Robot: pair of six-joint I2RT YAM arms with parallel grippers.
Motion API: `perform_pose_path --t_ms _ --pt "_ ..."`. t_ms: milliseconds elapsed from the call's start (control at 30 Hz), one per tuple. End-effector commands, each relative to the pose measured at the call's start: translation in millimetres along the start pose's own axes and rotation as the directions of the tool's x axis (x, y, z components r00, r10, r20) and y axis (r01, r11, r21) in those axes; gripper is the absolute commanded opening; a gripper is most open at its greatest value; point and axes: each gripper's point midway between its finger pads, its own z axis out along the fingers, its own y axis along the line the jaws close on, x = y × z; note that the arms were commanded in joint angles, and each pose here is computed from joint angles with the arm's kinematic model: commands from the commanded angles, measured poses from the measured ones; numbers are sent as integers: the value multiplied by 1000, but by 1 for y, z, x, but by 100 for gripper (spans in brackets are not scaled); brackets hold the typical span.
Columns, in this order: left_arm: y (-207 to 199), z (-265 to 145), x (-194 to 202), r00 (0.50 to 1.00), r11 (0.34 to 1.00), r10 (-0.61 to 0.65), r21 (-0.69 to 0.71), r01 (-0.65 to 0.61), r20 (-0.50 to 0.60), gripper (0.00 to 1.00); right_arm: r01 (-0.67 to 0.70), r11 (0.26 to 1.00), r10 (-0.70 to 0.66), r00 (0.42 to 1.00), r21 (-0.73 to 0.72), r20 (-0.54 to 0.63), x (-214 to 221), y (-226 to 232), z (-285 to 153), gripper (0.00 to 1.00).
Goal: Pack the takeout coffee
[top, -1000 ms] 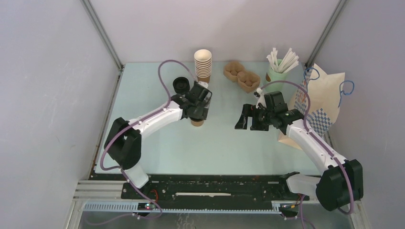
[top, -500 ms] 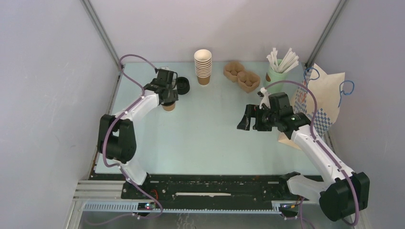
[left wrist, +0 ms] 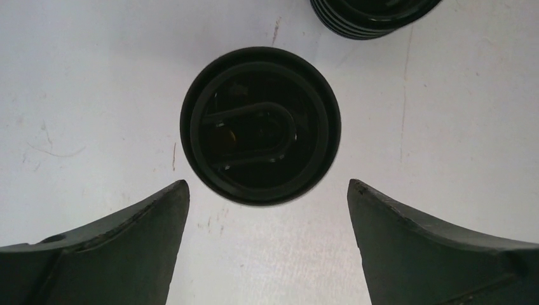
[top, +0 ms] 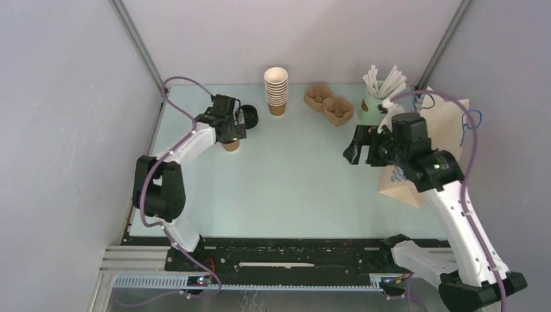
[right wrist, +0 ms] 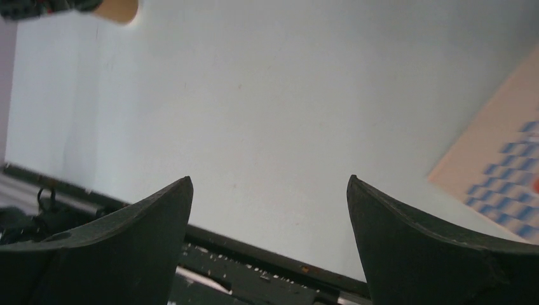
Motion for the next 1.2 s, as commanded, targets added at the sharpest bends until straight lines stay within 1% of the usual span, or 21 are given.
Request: perform_pose_path --t_ms 0,100,167,233,267,333,400,467,567,633,767,800,833,867,933,1000,1167 --pt "-9 -60 -41 993 993 -43 110 31 107 99 35 955 -67 993 295 99 -29 -44 -47 100" --pt "-16 -96 -53 986 978 -58 209 25 154 100 4 887 -77 987 462 141 -47 -74 -67 99" --pt "-25 -121 -56 982 957 -59 289 5 180 100 -15 858 -76 985 514 154 -55 -84 -76 99" --pt "-34 -144 -54 977 931 -47 363 -33 208 100 -26 859 -72 983 511 170 -64 -84 -81 99" --pt "-37 -155 -52 975 919 -40 391 -50 220 100 -19 870 -74 983 492 171 -67 -80 -80 99" --pt "-49 -177 -43 971 868 -27 487 -94 236 100 9 908 -85 983 418 165 -73 -64 -71 99" --pt "-59 -192 -32 971 816 -15 564 -127 239 100 53 938 -110 983 343 149 -79 -49 -51 100" --pt "-67 -201 -22 972 774 5 614 -153 236 100 107 945 -153 980 310 128 -85 -38 -29 100" --pt "-73 -207 -14 967 751 25 634 -185 252 100 173 940 -207 974 294 88 -97 -25 17 99" --pt "-75 -207 -10 965 744 34 638 -199 261 100 191 933 -220 973 304 64 -107 -19 49 96" --pt "-76 -205 -1 961 736 57 639 -223 270 100 279 876 -318 948 394 34 -130 -25 117 90" --pt "-74 -203 1 960 739 58 635 -225 273 100 309 864 -341 940 398 10 -133 -27 134 86" --pt "-73 -203 3 960 739 58 634 -226 274 100 378 842 -399 917 385 -28 -135 -28 150 78" --pt "-74 -203 5 958 735 60 637 -232 280 100 422 823 -432 900 380 -63 -138 -32 165 75" --pt "-73 -200 10 957 735 61 636 -235 283 100 467 797 -468 878 382 -97 -153 -39 188 75" --pt "-75 -199 11 959 727 62 646 -233 276 100 489 799 -468 871 351 -149 -154 -53 217 75" --pt "-83 -197 16 968 700 66 680 -219 243 100 459 868 -440 888 188 -136 -159 -64 257 75"
